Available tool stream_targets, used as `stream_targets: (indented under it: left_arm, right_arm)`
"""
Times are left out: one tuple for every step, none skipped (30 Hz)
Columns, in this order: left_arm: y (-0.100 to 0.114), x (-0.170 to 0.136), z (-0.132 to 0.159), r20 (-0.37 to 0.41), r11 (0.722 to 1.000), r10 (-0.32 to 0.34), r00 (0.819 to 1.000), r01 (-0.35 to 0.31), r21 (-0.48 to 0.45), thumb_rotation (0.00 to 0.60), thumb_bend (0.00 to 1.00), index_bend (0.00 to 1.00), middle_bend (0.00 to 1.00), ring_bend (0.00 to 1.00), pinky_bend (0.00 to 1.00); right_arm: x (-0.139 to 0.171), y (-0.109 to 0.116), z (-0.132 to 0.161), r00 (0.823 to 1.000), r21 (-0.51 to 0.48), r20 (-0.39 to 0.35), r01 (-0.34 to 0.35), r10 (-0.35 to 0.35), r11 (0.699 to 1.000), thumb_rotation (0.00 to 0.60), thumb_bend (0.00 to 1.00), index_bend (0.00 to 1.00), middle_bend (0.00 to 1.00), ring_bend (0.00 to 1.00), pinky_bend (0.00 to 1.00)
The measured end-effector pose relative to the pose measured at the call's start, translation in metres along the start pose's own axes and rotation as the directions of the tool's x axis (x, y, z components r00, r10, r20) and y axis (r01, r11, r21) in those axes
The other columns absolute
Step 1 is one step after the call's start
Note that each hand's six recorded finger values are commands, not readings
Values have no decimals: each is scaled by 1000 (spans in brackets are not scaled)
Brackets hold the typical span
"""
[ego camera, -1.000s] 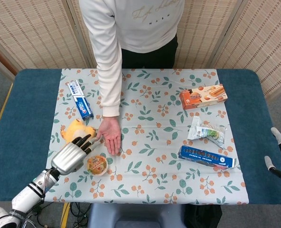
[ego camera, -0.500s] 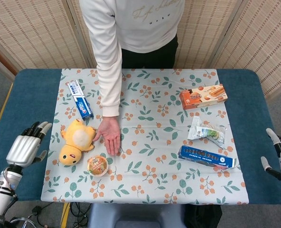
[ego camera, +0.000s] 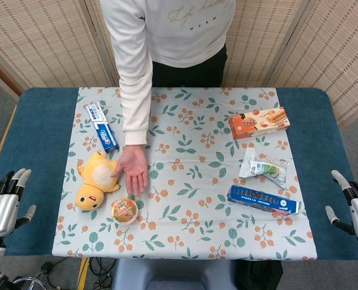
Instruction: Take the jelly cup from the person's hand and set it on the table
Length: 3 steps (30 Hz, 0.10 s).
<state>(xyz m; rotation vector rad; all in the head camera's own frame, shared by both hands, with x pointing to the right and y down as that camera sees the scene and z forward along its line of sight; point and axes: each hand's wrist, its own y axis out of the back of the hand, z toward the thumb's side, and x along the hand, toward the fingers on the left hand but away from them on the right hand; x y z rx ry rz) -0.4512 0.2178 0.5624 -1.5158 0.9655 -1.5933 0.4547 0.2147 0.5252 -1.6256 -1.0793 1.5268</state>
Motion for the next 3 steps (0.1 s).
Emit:
stream_targets:
  left_arm:
    - [-1, -2, 0, 1, 1000, 3, 1000, -3, -3, 600, 321, 1, 0, 0, 149]
    - [-1, -3, 0, 2, 1000, 6, 1000, -6, -4, 600, 321, 1, 0, 0, 149]
    - [-1, -4, 1, 4, 1000, 8, 1000, -8, -2, 600, 321, 1, 0, 0, 149]
  right_arm:
    - [0, -1, 0, 1000, -3, -2, 0, 0, 1000, 600, 360, 86, 221, 192, 411]
    - [0, -1, 0, 1000, -4, -4, 0, 0, 1000, 600, 360, 86, 221, 192, 411]
    - [1, -1, 1, 1000, -4, -6, 0, 0, 1000, 600, 360, 86, 221, 192, 411]
